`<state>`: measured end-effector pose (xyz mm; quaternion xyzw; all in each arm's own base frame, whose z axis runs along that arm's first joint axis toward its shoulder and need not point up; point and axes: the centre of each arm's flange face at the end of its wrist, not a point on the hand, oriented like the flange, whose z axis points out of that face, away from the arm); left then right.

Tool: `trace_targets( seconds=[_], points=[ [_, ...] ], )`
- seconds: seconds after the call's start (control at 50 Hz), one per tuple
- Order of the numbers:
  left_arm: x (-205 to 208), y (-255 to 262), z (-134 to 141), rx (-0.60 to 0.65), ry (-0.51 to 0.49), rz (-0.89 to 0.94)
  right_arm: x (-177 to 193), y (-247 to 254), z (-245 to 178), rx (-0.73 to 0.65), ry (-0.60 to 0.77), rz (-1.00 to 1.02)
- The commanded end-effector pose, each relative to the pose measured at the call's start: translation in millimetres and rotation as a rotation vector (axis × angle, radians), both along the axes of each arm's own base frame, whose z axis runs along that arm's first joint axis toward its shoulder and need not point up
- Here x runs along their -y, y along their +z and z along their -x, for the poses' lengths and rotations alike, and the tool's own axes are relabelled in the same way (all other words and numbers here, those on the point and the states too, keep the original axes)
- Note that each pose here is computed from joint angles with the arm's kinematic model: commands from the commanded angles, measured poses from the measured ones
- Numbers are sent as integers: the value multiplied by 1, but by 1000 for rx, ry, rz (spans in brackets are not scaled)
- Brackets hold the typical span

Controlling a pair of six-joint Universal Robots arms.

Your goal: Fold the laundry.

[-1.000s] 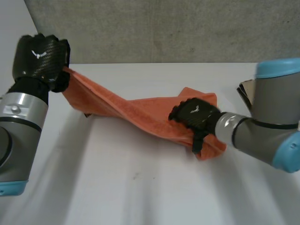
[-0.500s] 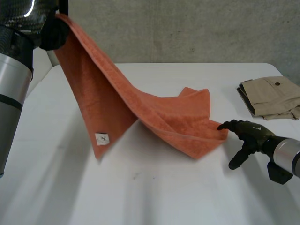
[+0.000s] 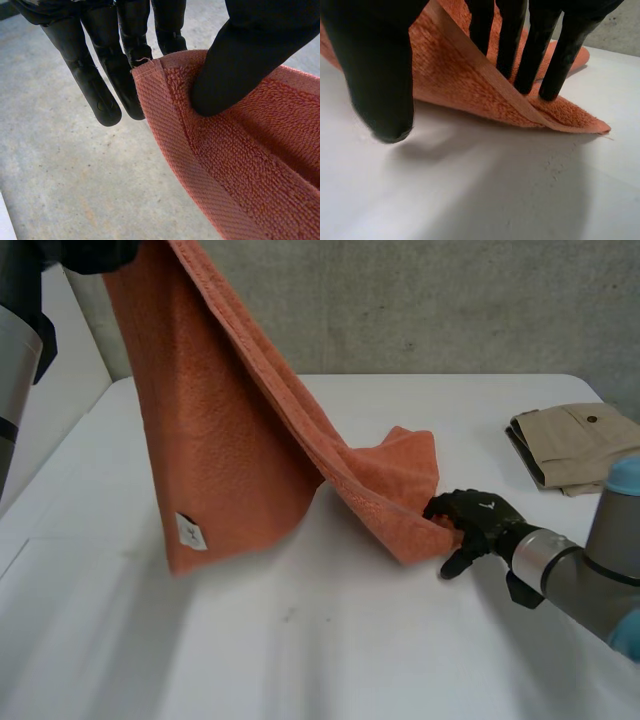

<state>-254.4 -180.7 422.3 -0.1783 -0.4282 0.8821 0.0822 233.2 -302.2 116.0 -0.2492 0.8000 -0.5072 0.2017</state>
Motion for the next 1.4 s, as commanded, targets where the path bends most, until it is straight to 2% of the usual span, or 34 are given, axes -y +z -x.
trace_targets(
  seconds=[0.02,0.12,0.2,0.28,0.3,0.38,0.52,0.58,0.7,0.76,0.86,0.94,0.98,1.0,1.04,1.1,1.16,1.2,1.3,1.4],
  points=[
    [-5,9,-5,-24,16,19,22,-5,-8,9,-37,41],
    [-2,10,-10,-28,39,24,33,18,-5,19,-79,113],
    [13,8,-23,-18,105,21,45,70,14,-27,-99,272],
    [36,2,-45,-3,206,-4,34,149,55,-217,-102,464],
    [47,-3,-55,8,254,-24,30,160,59,-256,-95,496],
    [62,-19,-71,46,310,-98,9,210,69,-414,-64,638],
    [72,-63,-66,167,245,-260,-21,262,64,-452,-61,715],
    [79,-88,-62,234,211,-376,-23,263,64,-457,-54,672],
    [102,-137,-54,384,209,-542,0,214,44,-538,54,399],
    [121,-164,-48,478,215,-581,16,187,38,-592,89,300],
    [147,-193,-33,545,190,-605,44,152,28,-598,101,239],
    [181,-191,-22,508,205,-491,74,142,6,-538,70,361],
    [201,-178,-17,455,229,-353,99,152,-10,-464,5,536],
    [214,-163,-14,408,255,-231,104,157,-12,-448,-13,580],
    [224,-144,-13,355,284,-104,115,172,-18,-408,-57,701],
    [234,-90,-11,220,343,202,137,227,-21,-281,-202,1047],
    [233,-60,-11,149,359,348,138,272,-21,-184,-291,1286],
    [230,-41,-12,95,356,407,135,292,-20,-145,-323,1378],
    [226,-20,-23,-19,328,408,130,301,-18,-133,-328,1396],
    [229,-38,-34,-35,294,292,130,269,-20,-177,-265,1223]
  ],
)
